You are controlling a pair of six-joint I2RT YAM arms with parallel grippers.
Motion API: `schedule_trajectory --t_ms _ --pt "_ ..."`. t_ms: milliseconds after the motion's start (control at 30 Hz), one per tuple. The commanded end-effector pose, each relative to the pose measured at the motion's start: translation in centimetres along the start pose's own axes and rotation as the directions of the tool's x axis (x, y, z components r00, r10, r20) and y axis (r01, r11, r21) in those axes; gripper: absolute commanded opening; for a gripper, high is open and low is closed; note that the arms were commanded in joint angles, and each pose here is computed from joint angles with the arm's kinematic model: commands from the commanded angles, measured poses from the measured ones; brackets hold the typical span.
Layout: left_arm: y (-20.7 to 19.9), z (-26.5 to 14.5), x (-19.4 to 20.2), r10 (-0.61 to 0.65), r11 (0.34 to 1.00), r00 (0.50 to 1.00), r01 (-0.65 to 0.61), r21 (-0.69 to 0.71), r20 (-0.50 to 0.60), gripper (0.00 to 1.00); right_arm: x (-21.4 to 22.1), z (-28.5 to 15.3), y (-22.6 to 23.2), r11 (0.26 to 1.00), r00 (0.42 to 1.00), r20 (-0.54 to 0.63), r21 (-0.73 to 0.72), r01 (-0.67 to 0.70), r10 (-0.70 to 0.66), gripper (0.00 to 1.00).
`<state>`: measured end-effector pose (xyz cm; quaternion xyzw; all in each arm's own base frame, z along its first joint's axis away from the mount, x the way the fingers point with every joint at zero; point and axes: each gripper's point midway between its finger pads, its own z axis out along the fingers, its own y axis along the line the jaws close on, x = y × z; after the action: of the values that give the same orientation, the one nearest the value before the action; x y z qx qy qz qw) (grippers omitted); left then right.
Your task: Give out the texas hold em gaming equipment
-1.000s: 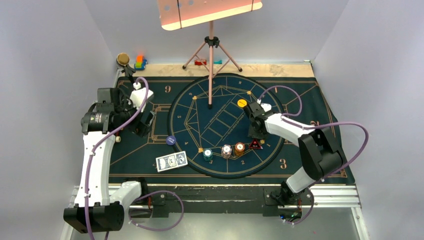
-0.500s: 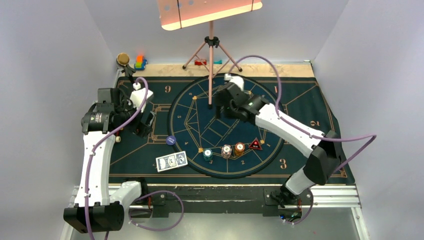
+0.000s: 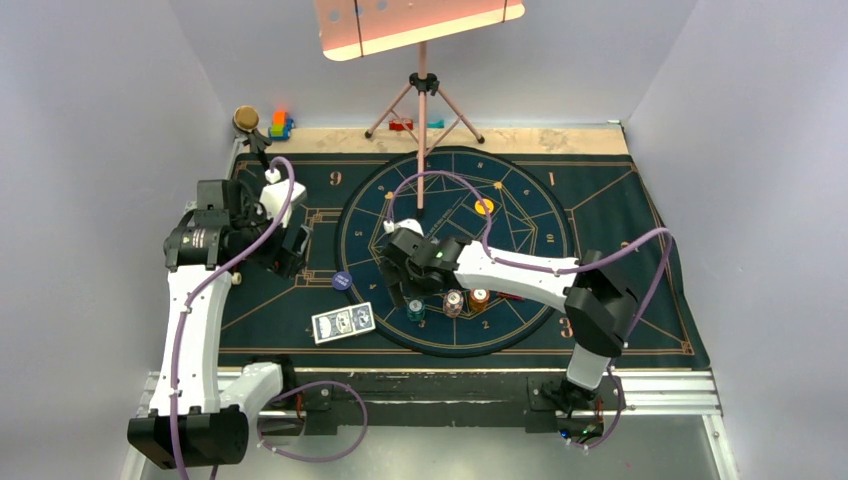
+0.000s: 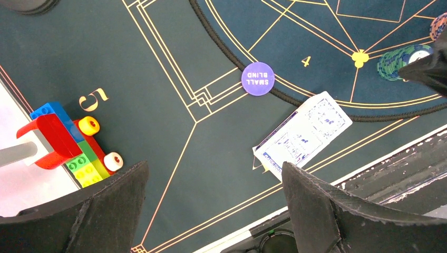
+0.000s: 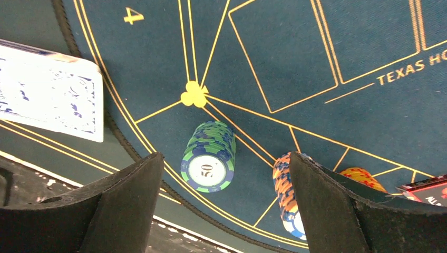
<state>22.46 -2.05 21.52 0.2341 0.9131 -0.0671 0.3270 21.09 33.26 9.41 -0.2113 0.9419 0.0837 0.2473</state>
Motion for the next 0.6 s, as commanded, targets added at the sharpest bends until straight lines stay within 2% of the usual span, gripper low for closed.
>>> schedule_trajectory --t_ms 0,400,567 --pt "-0.2 -0.6 -0.2 -0.011 1.000 1.000 0.011 -0.009 0.026 1.00 0.6 0.5 1.7 0.999 1.000 -0.008 -0.051 -0.005 0.004 0.90" --pt "0.0 -0.9 -0.5 -0.009 1.000 0.999 0.009 -0.023 0.034 1.00 2.7 2.8 1.6 1.000 0.997 -0.075 -0.013 0.028 -0.029 0.73" --pt "0.1 -1.0 -0.7 -0.007 1.000 0.999 0.008 -0.026 0.040 1.00 2.5 2.7 1.2 1.000 0.997 -0.069 0.007 0.029 -0.028 0.62"
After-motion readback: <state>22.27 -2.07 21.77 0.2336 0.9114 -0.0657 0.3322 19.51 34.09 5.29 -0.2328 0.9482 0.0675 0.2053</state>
